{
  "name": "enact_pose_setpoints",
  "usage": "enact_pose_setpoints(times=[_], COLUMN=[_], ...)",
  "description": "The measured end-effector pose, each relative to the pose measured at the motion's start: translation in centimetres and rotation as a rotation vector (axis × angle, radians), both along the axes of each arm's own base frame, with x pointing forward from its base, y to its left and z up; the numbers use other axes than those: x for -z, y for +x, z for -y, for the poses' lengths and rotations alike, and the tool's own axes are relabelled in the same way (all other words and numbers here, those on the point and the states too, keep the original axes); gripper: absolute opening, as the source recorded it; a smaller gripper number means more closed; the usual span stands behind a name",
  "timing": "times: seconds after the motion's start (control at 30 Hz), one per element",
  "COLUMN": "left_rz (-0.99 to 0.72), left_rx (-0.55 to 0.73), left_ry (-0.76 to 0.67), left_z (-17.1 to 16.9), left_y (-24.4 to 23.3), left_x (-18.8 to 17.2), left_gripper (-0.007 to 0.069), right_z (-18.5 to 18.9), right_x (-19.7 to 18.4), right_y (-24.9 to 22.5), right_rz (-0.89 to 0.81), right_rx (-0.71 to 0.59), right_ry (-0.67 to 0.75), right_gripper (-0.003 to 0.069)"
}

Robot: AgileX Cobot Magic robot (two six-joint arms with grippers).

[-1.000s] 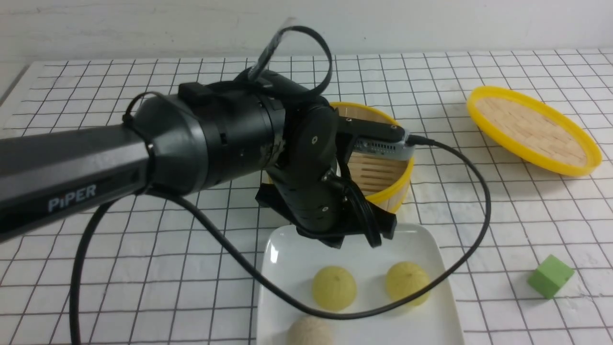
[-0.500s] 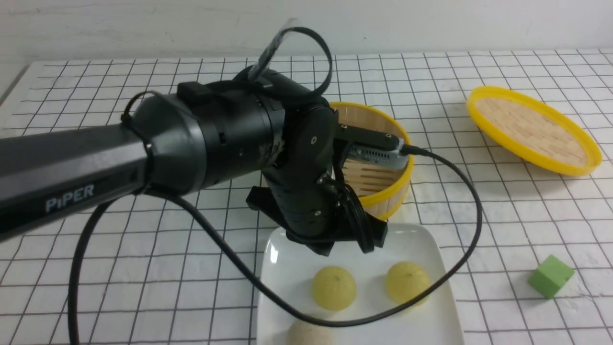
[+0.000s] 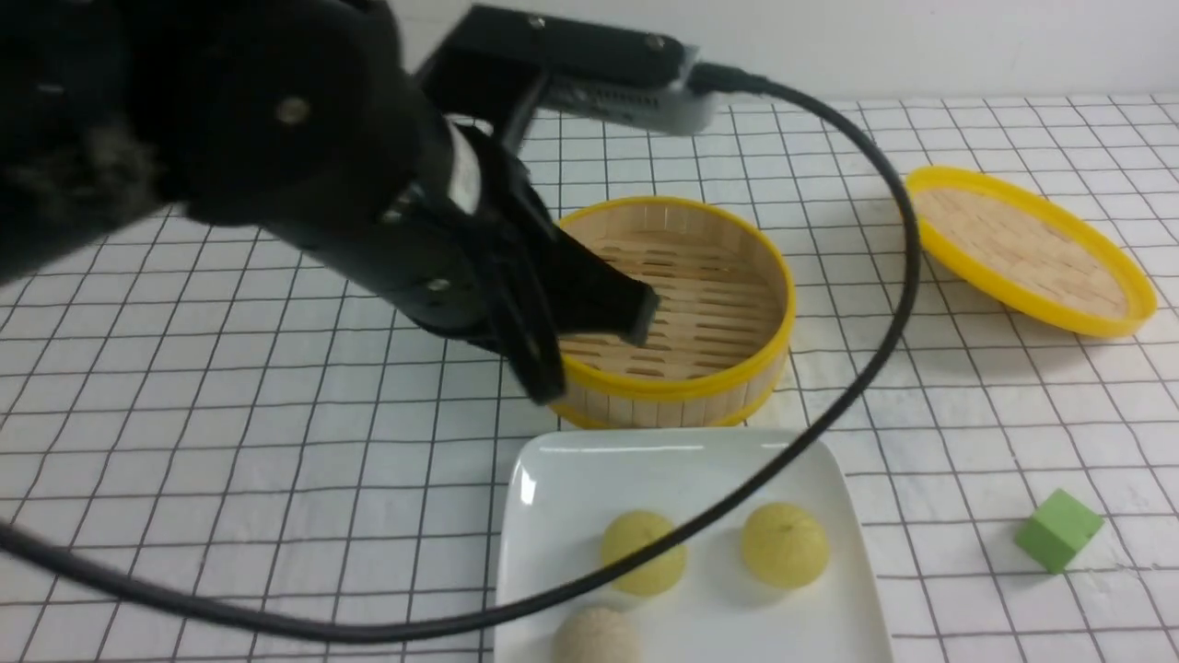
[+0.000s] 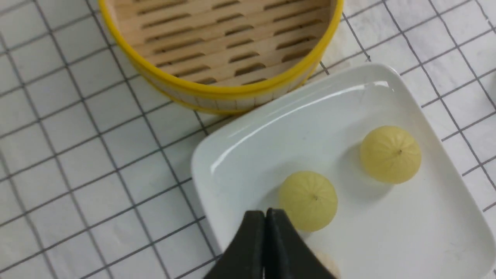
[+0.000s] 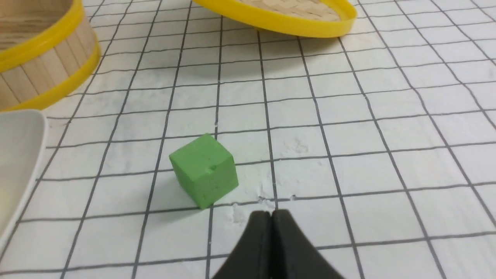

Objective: Put the steamed buns into the plate on the white-black tablecloth.

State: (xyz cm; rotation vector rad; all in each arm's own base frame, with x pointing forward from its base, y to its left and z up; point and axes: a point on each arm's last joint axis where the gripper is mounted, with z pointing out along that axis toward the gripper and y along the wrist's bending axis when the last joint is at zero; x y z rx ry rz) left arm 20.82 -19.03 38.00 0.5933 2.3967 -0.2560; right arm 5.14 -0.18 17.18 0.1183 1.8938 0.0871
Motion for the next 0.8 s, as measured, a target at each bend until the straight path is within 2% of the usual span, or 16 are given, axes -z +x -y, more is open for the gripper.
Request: enact_pose_setpoints(times=[0.2,0.3,0.37,0.47,0.53,0.57,0.63,0.8], left_rz=[0.077,0.076,0.066,0.1,0.181,0.171,0.236,0.267], left_rx=[-0.05,-0.081,-0.13,-0.168,-0.168,-0.174,-0.156,-0.12], left_ry=[0.039,0.046,0.022,-0.092,-0.245,-0.24,-0.414,-0.592], left_z=[-5.1,-7.0,-9.3,-11.1,-11.8,-11.7,-11.8,-11.5], left_y=[-3.8,-5.4,-7.6,-9.5,-10.4,-10.4,-11.1,-11.7], left_x=[-3.5,-3.5,-2.4,0.3,2.3,2.7,4.5,7.4], left_gripper=[0.0014,0.0014,0.0014,0.0016,0.0018,0.0018,0.0019,0.002], right_z=[0.0,0.0,0.0,0.0,0.0,0.0,0.0,0.0], right_x=[0.0,0.0,0.0,0.0,0.0,0.0,0.0,0.0], right_y=[0.0,0.0,0.0,0.0,0.0,0.0,0.0,0.0], right_rz=[0.005,0.005,0.005,0.005,0.005,0.005,0.005,0.005], right_rx=[0.005,0.005,0.005,0.005,0.005,0.005,0.005,0.005], right_ry=[0.009,0.01,0.01,0.01,0.01,0.01,0.01,0.01], right_gripper=[0.0011,0.0013,0.0015,0.0018,0.0022,0.0022,0.0026,0.0032])
